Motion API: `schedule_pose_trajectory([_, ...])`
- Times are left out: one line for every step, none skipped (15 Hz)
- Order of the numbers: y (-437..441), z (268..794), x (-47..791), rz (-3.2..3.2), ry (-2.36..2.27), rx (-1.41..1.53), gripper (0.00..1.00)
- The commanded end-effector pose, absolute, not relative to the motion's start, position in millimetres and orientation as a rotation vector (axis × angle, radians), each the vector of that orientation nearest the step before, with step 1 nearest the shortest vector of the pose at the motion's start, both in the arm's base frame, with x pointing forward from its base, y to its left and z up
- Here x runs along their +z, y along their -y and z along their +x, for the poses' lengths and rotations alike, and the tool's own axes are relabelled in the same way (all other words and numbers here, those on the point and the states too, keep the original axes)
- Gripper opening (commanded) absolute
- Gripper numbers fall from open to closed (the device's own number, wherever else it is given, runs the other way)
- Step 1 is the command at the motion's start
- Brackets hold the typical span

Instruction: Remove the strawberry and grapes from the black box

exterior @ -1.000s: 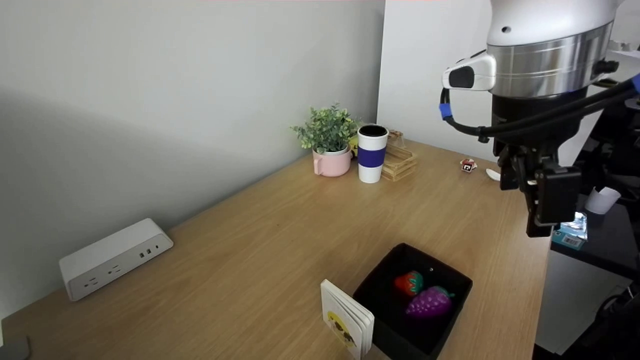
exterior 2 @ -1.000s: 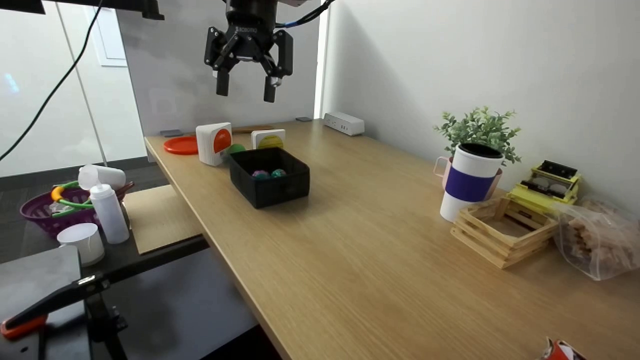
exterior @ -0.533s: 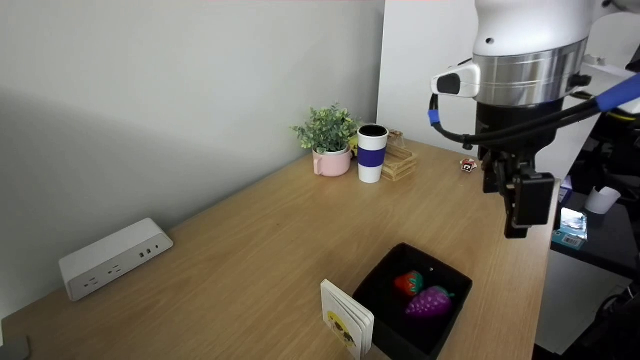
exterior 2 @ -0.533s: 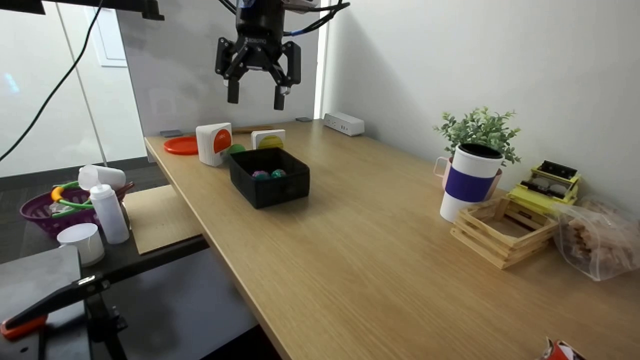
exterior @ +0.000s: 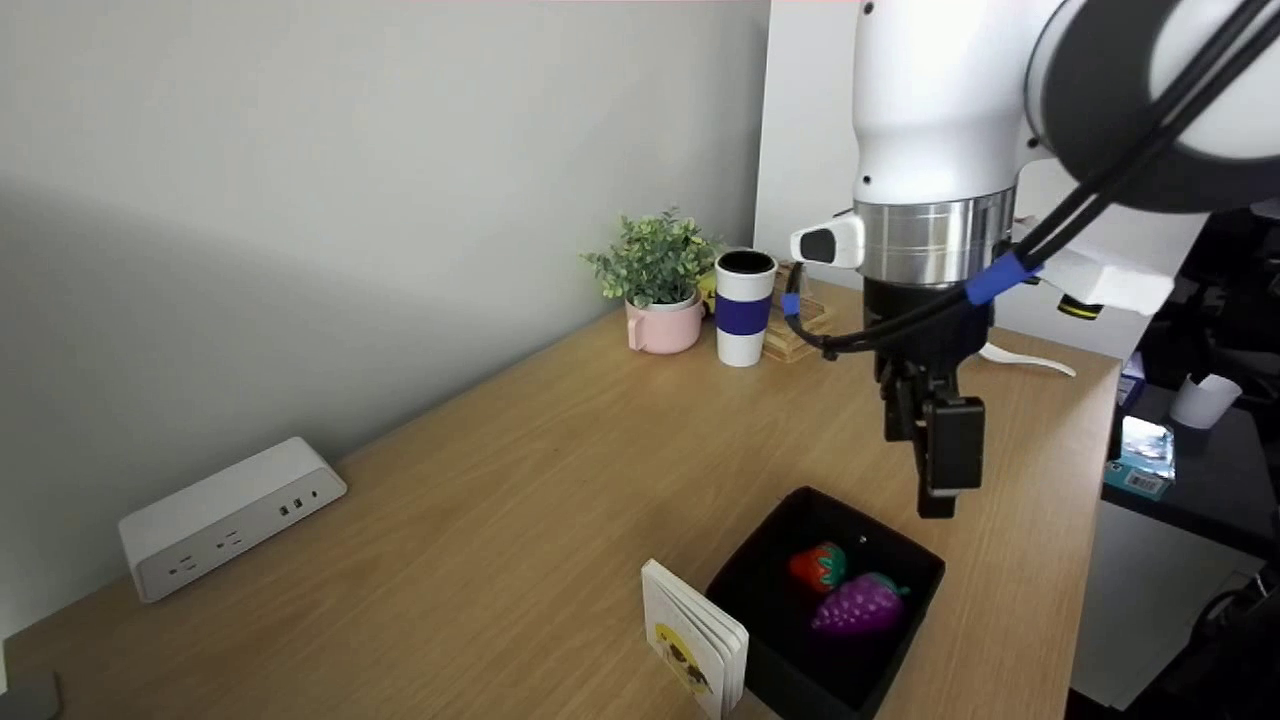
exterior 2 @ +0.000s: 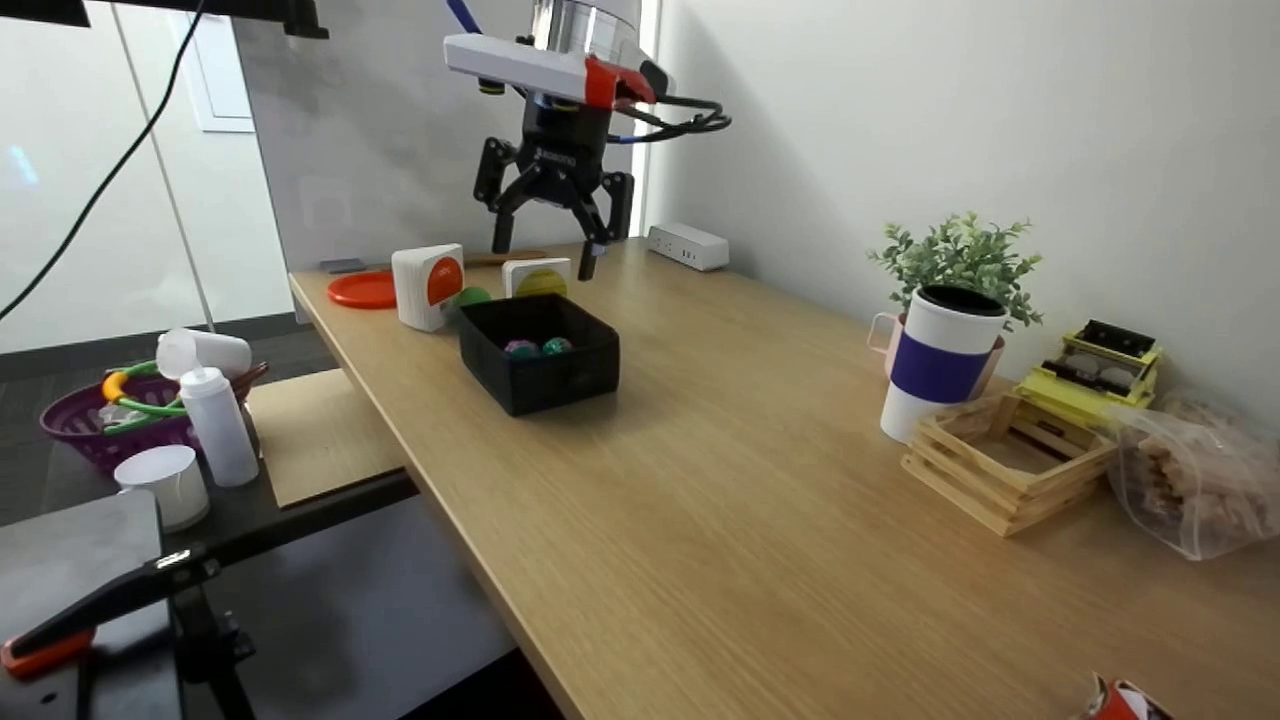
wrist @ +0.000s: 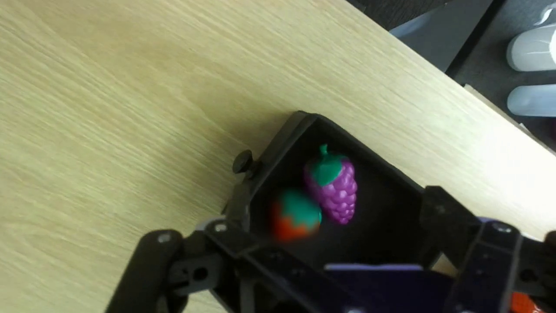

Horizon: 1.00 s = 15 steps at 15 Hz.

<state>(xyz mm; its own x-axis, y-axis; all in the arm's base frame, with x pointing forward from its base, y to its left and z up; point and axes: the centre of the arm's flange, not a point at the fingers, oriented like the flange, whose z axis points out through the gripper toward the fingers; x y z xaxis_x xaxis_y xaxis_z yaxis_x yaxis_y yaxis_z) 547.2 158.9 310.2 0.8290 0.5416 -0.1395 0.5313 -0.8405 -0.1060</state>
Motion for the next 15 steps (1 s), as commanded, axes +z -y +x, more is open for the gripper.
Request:
schedule_pose_trajectory([-165.0,577.2,285.5,-2.805,0.949,0.298,1.00])
schedule_pose_trajectory([-166.6,581.2,279.2,-2.780,0.967,0.312,1.00])
schedule_pose_trajectory([-168.1,584.6,273.1,-2.758,0.993,0.338,1.00])
schedule_pose_trajectory([-168.7,586.6,268.9,-2.741,1.010,0.358,1.00])
schedule_pose_trajectory([-167.0,568.7,274.4,-2.803,0.980,0.310,1.00])
schedule_pose_trajectory([-168.1,571.8,268.6,-2.788,0.993,0.329,1.00])
schedule_pose_trajectory([-168.8,574.2,264.9,-2.780,0.999,0.339,1.00])
schedule_pose_trajectory([-169.4,576.0,263.6,-2.777,1.000,0.341,1.00])
schedule_pose_trajectory([-169.8,577.2,263.6,-2.775,1.001,0.341,1.00])
schedule_pose_trajectory([-170.0,577.7,264.1,-2.775,1.002,0.341,1.00])
schedule_pose_trajectory([-169.6,577.7,262.9,-2.784,0.990,0.326,1.00])
schedule_pose_trajectory([-170.6,580.2,260.8,-2.784,0.987,0.320,1.00])
schedule_pose_trajectory([-171.5,583.4,257.7,-2.787,0.983,0.317,1.00])
schedule_pose_trajectory([-172.9,585.9,255.6,-2.784,0.983,0.315,1.00])
schedule_pose_trajectory([-174.1,588.3,253.4,-2.782,0.983,0.309,1.00])
